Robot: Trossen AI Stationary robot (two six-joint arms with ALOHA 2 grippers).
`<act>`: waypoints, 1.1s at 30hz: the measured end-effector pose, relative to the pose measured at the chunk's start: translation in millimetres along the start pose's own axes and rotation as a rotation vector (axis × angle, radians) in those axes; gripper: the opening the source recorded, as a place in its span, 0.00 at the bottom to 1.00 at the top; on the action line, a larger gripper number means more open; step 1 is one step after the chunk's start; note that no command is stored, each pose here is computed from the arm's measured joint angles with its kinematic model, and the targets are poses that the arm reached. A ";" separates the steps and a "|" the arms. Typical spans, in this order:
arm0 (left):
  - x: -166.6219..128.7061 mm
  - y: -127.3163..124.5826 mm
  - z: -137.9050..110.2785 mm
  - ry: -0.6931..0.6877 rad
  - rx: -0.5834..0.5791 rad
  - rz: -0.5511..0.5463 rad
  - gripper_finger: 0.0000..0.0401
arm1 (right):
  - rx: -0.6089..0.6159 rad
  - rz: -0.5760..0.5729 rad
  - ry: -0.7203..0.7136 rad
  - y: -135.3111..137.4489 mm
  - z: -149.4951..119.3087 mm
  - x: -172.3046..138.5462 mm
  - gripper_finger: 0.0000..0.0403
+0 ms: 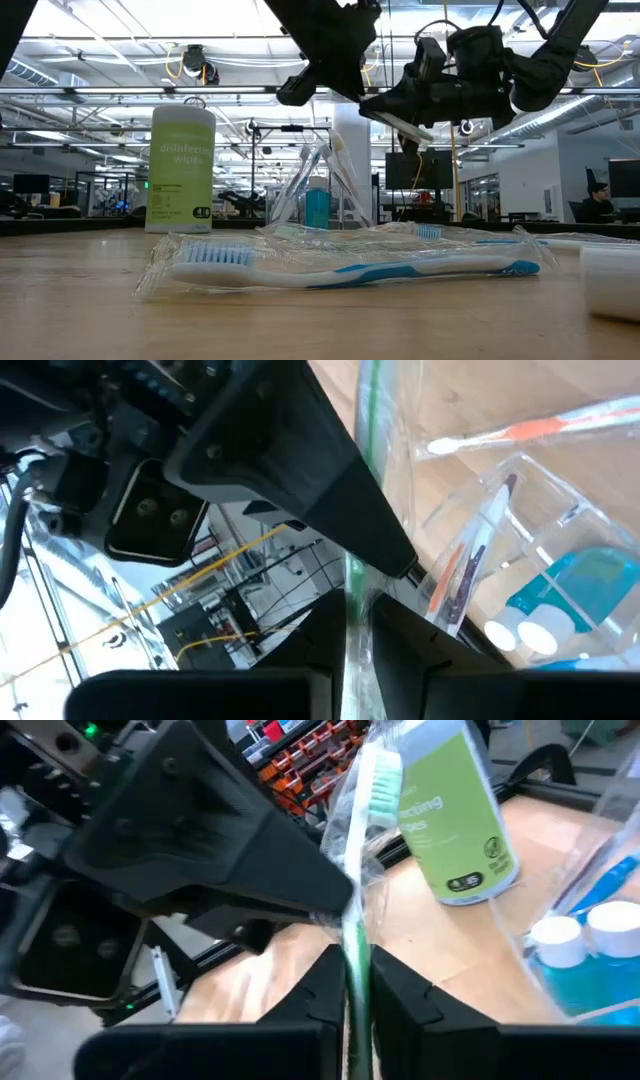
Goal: Pick & Place toothbrushing station
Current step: Put the bottom green toothbrush into the transparent organizer
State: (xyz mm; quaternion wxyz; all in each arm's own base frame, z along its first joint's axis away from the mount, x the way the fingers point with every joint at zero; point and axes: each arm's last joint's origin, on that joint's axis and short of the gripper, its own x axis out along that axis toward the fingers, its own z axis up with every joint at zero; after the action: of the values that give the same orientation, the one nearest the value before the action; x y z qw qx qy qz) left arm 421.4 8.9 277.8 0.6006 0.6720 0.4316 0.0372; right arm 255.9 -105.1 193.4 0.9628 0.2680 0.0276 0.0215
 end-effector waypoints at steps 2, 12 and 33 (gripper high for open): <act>0.0 0.4 0.0 0.003 -0.017 0.004 0.14 | -0.008 -0.008 -0.003 -0.3 0.0 0.0 0.04; -9.9 5.6 8.1 0.110 -0.150 0.090 0.22 | -0.022 -0.060 -0.031 -4.3 2.1 -1.6 0.04; -101.9 17.6 -100.9 -0.137 -1.070 -0.322 0.22 | -0.104 -0.078 -0.046 -8.0 8.5 -7.4 0.06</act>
State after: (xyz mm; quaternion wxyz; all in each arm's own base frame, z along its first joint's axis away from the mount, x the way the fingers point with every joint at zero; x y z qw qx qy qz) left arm 309.8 25.2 368.1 0.8825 0.2004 0.4098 0.1149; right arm 249.3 -116.7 196.8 0.9759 0.2165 0.0146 -0.0206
